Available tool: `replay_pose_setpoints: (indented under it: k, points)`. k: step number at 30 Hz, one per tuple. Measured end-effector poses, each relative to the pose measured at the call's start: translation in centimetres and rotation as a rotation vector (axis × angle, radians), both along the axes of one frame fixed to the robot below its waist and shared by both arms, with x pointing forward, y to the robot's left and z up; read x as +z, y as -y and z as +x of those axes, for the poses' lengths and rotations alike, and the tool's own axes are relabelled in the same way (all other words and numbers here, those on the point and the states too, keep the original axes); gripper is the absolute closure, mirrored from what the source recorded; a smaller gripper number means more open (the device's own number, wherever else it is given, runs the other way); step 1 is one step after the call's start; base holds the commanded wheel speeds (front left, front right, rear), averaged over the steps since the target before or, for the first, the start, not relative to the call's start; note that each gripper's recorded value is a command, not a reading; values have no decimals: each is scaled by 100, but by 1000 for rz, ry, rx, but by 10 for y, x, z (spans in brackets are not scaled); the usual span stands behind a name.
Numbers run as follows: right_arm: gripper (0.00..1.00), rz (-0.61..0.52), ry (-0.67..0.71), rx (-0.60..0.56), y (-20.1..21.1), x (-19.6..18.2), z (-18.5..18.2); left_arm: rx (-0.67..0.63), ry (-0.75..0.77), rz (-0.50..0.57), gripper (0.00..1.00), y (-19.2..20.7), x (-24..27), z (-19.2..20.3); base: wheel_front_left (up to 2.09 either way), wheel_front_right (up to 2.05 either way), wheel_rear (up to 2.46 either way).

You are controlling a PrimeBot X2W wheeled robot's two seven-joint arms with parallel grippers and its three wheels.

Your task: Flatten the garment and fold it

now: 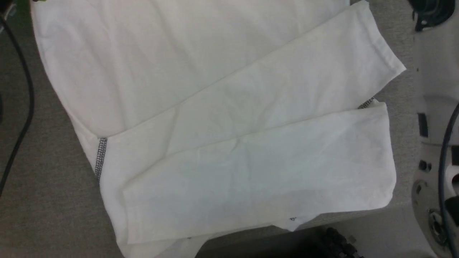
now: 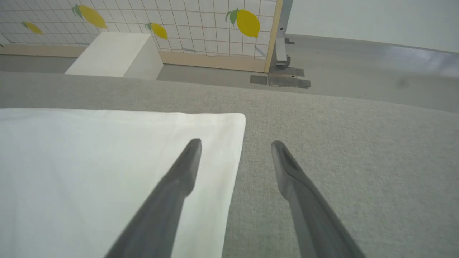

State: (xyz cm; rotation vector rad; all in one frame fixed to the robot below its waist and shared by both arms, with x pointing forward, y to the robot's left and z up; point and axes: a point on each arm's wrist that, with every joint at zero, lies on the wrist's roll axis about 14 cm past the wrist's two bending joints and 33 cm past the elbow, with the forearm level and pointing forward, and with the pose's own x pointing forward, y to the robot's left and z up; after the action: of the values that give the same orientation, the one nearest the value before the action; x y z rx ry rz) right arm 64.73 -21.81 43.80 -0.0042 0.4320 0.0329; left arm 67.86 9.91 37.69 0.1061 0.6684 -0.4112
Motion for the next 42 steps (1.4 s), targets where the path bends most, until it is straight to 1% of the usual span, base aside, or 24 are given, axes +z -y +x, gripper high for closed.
replay_pose_setpoints:
  k: [2,8,15,16,17,19,20,24,27,32,36,42]
  points:
    - [0,-1,-60,-24,4,-11,10,-13,10,0,100,-1,2,-2,0,0,0]
    - [0,-15,-160,-66,5,-31,33,-25,39,4,100,-9,4,-2,0,0,0]
    - [0,-28,-329,-81,0,-72,38,-35,63,-7,100,-15,-4,-2,0,0,0]
    - [13,-28,-346,-80,-1,-75,38,-36,66,-7,100,-15,-5,-2,0,0,0]
    - [50,-29,-356,-80,-2,-76,40,-35,68,-8,100,-16,-5,-2,0,0,0]
    - [98,-43,-374,-77,-4,-77,43,-34,71,-9,100,-17,-7,-2,0,0,0]
    - [100,-48,-376,-75,-5,-78,44,-33,71,-10,100,-18,-8,-2,0,0,0]
    - [100,-62,-381,-67,-8,-78,46,-33,72,-14,100,-19,-9,-2,0,0,0]
    - [100,-74,-350,-62,-8,-73,48,-31,94,-22,100,-19,-6,0,0,0,0]
    - [100,-83,-211,-22,-19,-54,53,-27,201,-39,100,-20,14,5,0,0,0]
    - [100,-72,-74,35,-35,-32,49,-42,330,-97,100,-15,44,4,0,0,0]
    - [100,-47,73,121,-54,-3,21,-92,433,-186,100,-4,76,-26,0,0,0]
